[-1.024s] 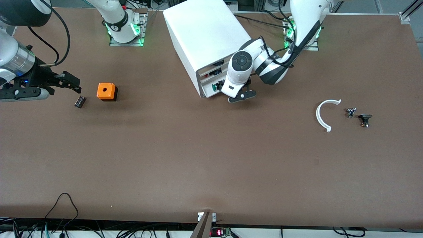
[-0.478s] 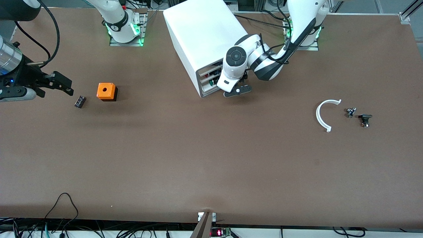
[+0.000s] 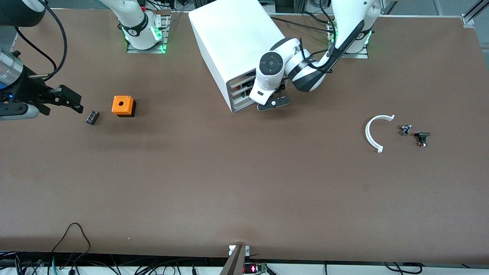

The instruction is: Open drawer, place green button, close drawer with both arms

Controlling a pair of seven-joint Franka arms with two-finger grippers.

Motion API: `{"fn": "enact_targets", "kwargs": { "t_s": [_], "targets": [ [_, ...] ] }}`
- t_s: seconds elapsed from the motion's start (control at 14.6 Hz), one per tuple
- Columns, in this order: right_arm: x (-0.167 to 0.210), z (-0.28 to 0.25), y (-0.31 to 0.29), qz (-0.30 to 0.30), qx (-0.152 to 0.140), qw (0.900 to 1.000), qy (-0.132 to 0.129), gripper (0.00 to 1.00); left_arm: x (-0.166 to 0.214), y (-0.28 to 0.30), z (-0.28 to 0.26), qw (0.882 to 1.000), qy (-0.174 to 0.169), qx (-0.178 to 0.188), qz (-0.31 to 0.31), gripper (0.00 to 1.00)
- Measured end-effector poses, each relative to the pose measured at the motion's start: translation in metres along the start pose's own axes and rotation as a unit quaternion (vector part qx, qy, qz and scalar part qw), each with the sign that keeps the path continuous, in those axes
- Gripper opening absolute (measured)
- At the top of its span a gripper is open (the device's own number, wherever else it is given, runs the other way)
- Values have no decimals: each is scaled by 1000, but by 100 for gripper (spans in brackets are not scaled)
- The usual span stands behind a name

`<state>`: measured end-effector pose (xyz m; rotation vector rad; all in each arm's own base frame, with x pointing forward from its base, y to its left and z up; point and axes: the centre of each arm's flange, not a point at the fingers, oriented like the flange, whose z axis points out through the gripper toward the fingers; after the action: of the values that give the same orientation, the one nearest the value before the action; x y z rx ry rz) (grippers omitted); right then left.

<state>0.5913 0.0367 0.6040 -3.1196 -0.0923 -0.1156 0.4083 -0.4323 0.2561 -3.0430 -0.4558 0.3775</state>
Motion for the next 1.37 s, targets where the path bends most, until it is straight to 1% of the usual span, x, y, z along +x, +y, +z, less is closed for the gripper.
{"fn": "enact_targets", "kwargs": {
  "t_s": [0.14, 0.27, 0.55, 0.82, 1.02, 1.16, 1.37],
  "targets": [
    [0, -6, 1, 1, -1, 1000, 4, 100, 20, -2, -25, 1000, -2, 5, 12, 100],
    [1, -6, 5, 2, -6, 1000, 5, 100, 54, -16, -60, 999, -3, 8, 31, 100],
    [0, -6, 26, 20, -11, 1000, 4, 100, 135, -70, -123, 997, 0, -11, 79, 100],
    [0, -6, 21, 15, -10, 1000, 4, 100, 187, -129, -191, 993, -4, -15, 117, 100],
    [1, -6, 15, 10, -10, 1000, 4, 100, 205, -175, -245, 989, 14, -20, 143, 100],
    [1, -6, 15, 10, -10, 1000, 4, 100, 208, -205, -277, 986, 33, -19, 164, 100],
    [1, -6, 15, 9, -10, 1000, 4, 100, 204, -245, -316, 978, 67, -3, 199, 100]
  ]
}}
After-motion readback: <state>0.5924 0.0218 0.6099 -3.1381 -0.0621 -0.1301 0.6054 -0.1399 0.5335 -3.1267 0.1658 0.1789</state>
